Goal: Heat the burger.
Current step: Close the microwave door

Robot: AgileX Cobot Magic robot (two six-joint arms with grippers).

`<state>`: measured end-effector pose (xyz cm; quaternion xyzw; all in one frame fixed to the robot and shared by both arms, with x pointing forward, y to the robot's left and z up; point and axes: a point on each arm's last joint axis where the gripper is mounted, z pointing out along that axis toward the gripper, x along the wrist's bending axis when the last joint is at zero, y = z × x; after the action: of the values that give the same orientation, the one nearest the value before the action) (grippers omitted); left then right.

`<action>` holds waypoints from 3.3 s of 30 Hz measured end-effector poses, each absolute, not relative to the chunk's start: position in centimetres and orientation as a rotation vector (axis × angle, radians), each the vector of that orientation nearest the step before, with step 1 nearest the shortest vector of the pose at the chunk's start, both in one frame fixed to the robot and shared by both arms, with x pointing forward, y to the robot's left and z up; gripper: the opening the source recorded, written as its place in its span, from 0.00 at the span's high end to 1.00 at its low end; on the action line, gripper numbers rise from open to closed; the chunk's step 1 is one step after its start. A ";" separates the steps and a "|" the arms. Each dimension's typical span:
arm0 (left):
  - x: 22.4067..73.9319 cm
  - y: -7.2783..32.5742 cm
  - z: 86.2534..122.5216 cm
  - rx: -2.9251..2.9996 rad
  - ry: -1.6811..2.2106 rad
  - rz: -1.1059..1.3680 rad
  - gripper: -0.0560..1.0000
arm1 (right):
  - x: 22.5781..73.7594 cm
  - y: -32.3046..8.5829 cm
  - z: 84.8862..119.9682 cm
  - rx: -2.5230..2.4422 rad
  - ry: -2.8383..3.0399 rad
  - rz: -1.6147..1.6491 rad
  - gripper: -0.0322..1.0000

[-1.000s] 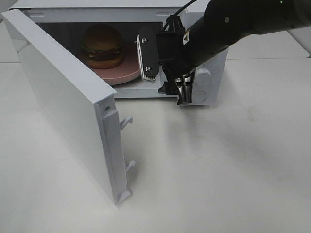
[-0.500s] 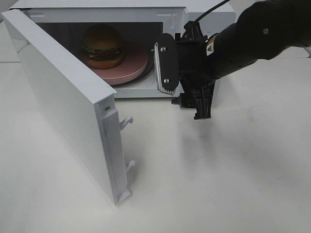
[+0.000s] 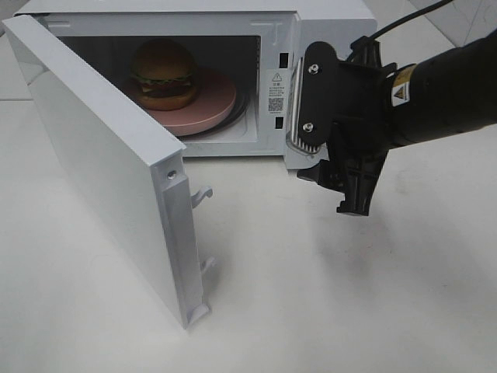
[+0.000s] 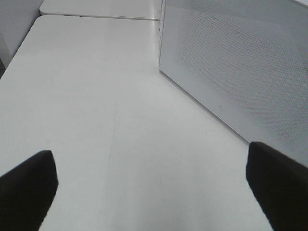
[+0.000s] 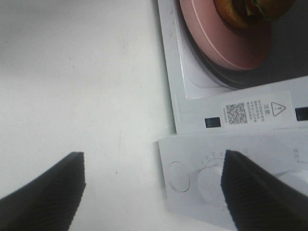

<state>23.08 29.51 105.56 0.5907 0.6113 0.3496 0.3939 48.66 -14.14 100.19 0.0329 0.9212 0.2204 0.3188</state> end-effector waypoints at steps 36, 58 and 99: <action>23.1 29.5 105.6 1.499 1.551 0.887 0.01 | 37.4 -21.2 105.4 1.270 2.491 0.687 0.24; 23.1 29.5 105.6 1.499 1.551 0.887 0.01 | 31.2 -27.0 106.9 1.512 2.201 0.768 0.24; 23.1 29.5 105.6 1.499 1.551 0.887 0.01 | 23.1 -29.8 105.0 1.473 1.703 1.022 0.24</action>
<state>23.08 29.51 105.56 0.5907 0.6113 0.3496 0.3939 23.14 -29.77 105.01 0.5627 0.6506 0.3902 0.3283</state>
